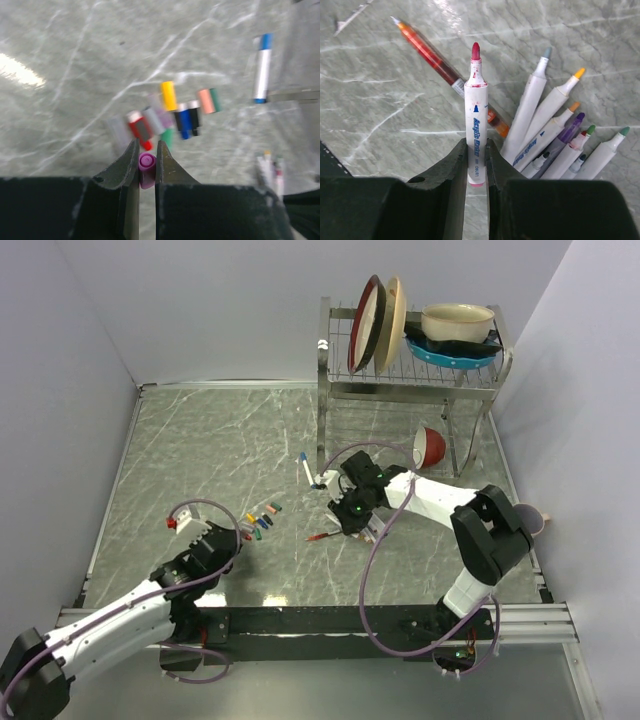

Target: Open the pen caps

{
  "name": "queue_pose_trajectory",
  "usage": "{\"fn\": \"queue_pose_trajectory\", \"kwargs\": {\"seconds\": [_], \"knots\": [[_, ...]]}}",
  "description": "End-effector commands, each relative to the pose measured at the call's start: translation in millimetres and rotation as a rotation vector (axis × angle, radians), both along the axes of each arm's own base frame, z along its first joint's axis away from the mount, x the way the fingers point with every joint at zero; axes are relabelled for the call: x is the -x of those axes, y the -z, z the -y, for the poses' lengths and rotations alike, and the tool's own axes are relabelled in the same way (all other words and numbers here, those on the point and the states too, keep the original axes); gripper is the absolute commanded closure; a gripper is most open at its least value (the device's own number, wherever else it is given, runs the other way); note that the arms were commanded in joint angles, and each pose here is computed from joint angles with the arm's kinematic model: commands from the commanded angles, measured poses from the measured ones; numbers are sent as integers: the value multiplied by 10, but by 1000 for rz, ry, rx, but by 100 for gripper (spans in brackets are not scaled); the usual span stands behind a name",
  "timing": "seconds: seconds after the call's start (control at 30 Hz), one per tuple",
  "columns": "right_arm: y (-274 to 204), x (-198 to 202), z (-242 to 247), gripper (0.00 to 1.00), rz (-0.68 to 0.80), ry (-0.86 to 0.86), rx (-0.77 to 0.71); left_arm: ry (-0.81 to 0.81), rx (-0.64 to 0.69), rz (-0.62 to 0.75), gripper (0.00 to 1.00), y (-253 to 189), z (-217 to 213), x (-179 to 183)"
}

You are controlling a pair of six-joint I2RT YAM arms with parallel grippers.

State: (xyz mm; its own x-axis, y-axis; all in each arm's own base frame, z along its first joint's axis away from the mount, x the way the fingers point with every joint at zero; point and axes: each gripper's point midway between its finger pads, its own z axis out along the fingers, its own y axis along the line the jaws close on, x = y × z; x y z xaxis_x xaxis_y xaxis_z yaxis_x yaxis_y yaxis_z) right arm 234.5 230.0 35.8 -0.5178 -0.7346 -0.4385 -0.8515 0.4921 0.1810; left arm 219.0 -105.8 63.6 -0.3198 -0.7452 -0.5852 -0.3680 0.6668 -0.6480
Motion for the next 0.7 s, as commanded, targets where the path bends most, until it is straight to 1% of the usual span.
{"fn": "queue_pose_trajectory", "kwargs": {"seconds": [0.0, 0.1, 0.33, 0.5, 0.57, 0.67], "knots": [[-23, -160, 18, 84, 49, 39, 28, -24, -1, -35, 99, 4, 17, -28], [17, -202, 61, 79, 63, 68, 57, -17, -7, -47, 98, 39, 40, -34], [58, -299, 129, 76, 95, 121, 98, -20, 1, -40, 96, 45, 41, -38], [41, -307, 125, 68, 98, 118, 100, -28, 12, -42, 94, 62, 32, -27], [49, -295, 136, 63, 92, 113, 104, -25, 13, -47, 93, 92, 35, -19], [24, -297, 135, 59, 99, 112, 99, -26, 16, -55, 92, 123, 43, -16]]}}
